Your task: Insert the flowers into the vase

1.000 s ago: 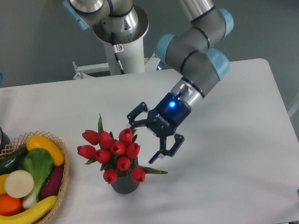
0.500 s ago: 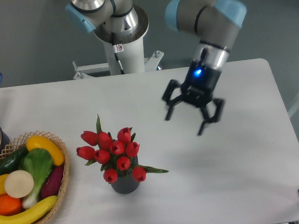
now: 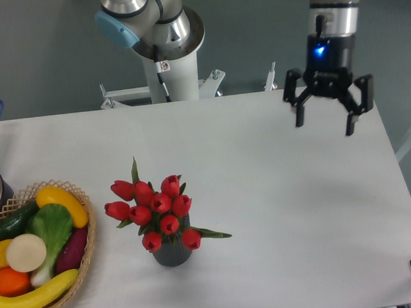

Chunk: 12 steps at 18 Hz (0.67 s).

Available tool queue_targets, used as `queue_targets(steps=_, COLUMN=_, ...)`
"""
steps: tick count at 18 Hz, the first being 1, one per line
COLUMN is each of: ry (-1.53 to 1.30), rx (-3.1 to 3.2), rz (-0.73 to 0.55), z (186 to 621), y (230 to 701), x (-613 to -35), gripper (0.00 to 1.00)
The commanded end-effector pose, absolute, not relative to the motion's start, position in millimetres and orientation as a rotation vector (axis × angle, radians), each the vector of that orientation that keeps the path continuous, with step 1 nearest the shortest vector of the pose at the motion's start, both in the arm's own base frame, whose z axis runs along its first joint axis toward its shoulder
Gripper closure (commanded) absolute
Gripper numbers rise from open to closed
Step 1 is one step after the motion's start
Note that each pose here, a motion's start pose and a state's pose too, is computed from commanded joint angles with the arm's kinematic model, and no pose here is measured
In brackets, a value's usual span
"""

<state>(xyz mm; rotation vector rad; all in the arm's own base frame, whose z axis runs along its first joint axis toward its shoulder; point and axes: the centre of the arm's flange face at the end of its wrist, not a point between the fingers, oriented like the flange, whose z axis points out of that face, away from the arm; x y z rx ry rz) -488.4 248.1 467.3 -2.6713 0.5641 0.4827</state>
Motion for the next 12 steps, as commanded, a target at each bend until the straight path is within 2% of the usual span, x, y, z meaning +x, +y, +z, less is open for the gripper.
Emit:
queue_targets(steps=3, ry=0.760, rx=-2.713, rz=0.428, z=478.4, y=192.2, x=-499.4, gripper=0.00)
queue_targets(steps=6, ry=0.924, rx=-2.817, rz=0.323, z=491.3, y=164.7, x=-503.5, gripper=0.00)
queue_targets(steps=12, ry=0.966, rx=-2.833, rz=0.300, z=496.4, y=167.9, x=-501.1, gripper=0.00)
